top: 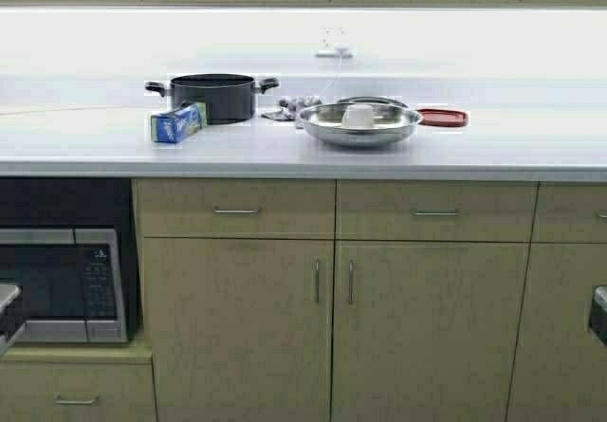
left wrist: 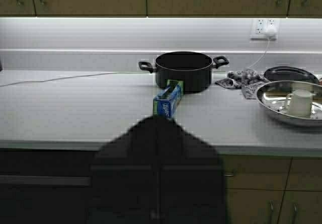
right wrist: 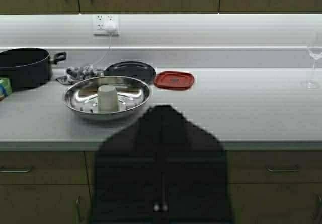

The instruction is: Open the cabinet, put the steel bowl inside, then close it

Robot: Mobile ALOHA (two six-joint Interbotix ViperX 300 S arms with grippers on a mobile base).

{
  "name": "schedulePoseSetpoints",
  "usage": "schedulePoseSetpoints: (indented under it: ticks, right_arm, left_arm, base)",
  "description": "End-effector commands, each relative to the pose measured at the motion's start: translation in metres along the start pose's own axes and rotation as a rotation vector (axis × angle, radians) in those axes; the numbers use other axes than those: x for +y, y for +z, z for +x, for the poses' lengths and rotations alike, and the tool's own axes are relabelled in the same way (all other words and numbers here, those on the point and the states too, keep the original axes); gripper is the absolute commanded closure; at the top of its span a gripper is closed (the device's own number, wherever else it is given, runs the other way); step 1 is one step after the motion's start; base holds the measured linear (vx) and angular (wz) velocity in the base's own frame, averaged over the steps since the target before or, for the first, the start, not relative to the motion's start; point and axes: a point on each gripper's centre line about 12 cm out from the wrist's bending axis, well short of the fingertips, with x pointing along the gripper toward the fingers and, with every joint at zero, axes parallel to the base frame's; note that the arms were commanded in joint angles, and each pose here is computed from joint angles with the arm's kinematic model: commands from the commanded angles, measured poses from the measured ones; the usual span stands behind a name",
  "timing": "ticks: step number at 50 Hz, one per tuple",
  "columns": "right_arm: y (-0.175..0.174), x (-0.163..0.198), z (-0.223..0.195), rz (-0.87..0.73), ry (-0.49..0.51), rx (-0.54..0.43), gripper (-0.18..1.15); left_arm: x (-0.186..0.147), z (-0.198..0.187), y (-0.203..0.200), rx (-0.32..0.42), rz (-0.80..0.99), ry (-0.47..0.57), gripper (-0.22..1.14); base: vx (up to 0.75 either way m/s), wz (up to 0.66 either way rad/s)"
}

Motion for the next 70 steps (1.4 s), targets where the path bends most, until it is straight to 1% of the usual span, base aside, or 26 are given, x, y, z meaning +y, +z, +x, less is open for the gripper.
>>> schedulePoseSetpoints:
  ticks: [1,3,5,6,14,27,34,42,52,58,65,70]
  right_arm:
    - [-0.01,0.001,0.0,-0.001,0.004,0.035,0.94]
    - [-0.011,0.001,0.0,-0.001,0.005,0.041,0.89]
    - [-0.01,0.001,0.0,-0.001,0.005,0.043,0.88]
    - [-0.01,0.001,0.0,-0.003,0.005,0.044,0.89]
    - [-0.01,0.001,0.002,-0.004,0.004,0.052,0.91]
    - [-0.009,0.001,0.003,0.002,0.005,0.051,0.91]
    - [-0.014,0.001,0.005,0.0,0.005,0.072,0.91]
    - [-0.009,0.001,0.001,-0.001,0.005,0.048,0.91]
    - [-0.005,0.001,-0.004,0.0,0.005,0.025,0.91]
    - [-0.006,0.001,-0.002,0.0,0.005,0.031,0.91]
    - [-0.008,0.001,-0.001,0.002,0.005,0.041,0.91]
    - [-0.009,0.001,0.003,0.003,0.005,0.054,0.91]
  left_arm:
    - [-0.002,0.007,-0.009,0.031,-0.001,-0.012,0.95]
    - [-0.002,0.009,-0.008,0.031,-0.001,-0.012,0.89]
    - [-0.003,0.008,-0.009,0.031,-0.003,-0.014,0.85]
    - [-0.003,0.008,-0.009,0.029,-0.003,-0.014,0.84]
    - [-0.003,0.008,-0.009,0.026,-0.005,-0.014,0.9]
    - [-0.003,0.007,-0.01,0.025,-0.009,-0.014,0.89]
    - [-0.002,0.006,-0.015,0.032,-0.009,-0.013,0.89]
    - [-0.003,0.007,-0.014,0.018,-0.006,-0.015,0.89]
    - [-0.002,0.007,-0.017,0.025,-0.009,-0.013,0.89]
    - [-0.002,0.007,-0.016,0.011,-0.008,-0.013,0.89]
    - [-0.003,0.007,-0.02,0.025,-0.008,-0.015,0.89]
    - [-0.003,0.007,-0.019,0.02,-0.006,-0.015,0.89]
  base:
    - [0.01,-0.03]
    - [0.02,-0.03]
    - [0.03,-0.02]
    - [0.04,-0.03]
    - [0.08,-0.03]
    - [0.18,-0.08]
    - [0.27,-0.02]
    - [0.31,0.04]
    - [0.34,0.03]
    - [0.34,0.02]
    - [0.33,0.0]
    - [0.31,-0.02]
